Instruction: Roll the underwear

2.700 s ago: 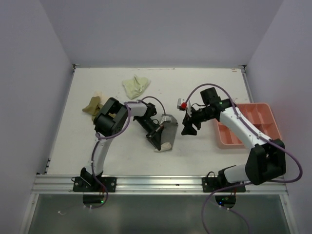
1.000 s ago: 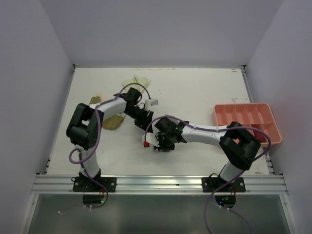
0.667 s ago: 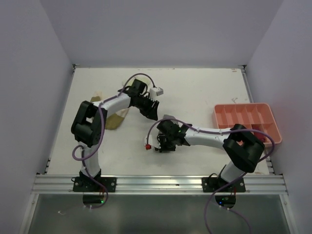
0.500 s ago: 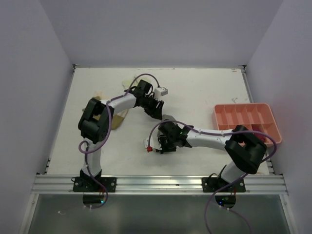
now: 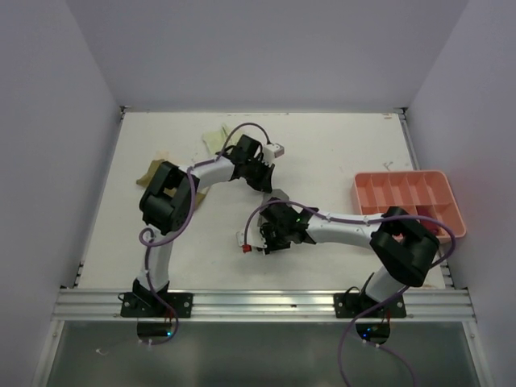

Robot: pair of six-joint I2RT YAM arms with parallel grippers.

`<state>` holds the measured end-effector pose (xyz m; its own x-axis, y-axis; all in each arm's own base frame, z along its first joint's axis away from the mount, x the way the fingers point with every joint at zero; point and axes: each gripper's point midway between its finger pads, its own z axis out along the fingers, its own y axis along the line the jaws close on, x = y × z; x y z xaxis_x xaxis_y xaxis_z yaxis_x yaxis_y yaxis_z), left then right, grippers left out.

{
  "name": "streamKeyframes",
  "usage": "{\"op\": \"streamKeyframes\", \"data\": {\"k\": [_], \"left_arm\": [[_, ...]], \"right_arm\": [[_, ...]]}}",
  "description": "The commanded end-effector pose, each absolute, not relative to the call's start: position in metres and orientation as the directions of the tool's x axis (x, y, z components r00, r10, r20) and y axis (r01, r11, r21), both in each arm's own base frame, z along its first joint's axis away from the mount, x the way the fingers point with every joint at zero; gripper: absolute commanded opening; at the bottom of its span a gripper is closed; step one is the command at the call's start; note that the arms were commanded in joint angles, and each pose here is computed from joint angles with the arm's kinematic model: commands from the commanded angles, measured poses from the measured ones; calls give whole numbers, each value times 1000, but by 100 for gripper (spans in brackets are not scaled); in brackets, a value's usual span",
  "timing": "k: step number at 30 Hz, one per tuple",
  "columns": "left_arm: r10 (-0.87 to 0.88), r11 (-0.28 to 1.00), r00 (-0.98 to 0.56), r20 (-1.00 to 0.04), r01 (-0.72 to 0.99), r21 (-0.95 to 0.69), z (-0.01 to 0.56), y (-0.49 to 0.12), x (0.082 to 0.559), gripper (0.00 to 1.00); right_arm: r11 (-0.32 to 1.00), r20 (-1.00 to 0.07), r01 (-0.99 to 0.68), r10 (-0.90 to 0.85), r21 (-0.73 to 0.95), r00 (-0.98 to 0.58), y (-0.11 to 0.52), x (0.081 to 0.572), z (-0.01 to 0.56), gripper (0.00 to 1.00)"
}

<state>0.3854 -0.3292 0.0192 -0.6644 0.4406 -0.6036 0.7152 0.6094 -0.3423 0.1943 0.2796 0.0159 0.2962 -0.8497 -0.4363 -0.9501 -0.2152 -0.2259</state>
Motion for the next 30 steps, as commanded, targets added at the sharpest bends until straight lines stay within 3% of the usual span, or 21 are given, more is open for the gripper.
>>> {"op": "streamKeyframes", "data": {"k": [1,5,12,16,21,22,25,28,30], "left_arm": [[389,717,-713,-583,632,-295,16,-283,397,0],[360,761,-726,-586,592,-266,20,-244,402,0],[368,754,-711,-600,606,-255,23,-235,408,0],[351,736,-707,-615,614,-286,27,-241,415,31],[221,726,-626,-748,618,-303,88,-228,431,41],[184,720,-551,-814,640,-270,123,-223,437,42],[112,721,-473,-874,644,-256,167,-191,431,45],[177,695,-381,-908,701,-159,187,-161,410,45],[296,593,-292,-910,803,-64,177,-161,382,47]], "right_arm": [[-177,-401,-966,-884,-191,241,275,197,7,0],[-132,-442,-976,-875,-171,196,291,201,14,0],[-165,-470,-980,-860,-109,197,304,195,15,0],[-227,-506,-974,-841,13,189,312,174,20,0],[-187,-557,-968,-828,165,65,326,165,24,0],[-177,-570,-968,-821,178,45,328,166,25,0],[-120,-589,-963,-807,240,-46,330,170,25,0],[-88,-604,-957,-790,276,-102,330,171,23,0],[-65,-609,-952,-781,300,-139,330,173,22,0]]}}
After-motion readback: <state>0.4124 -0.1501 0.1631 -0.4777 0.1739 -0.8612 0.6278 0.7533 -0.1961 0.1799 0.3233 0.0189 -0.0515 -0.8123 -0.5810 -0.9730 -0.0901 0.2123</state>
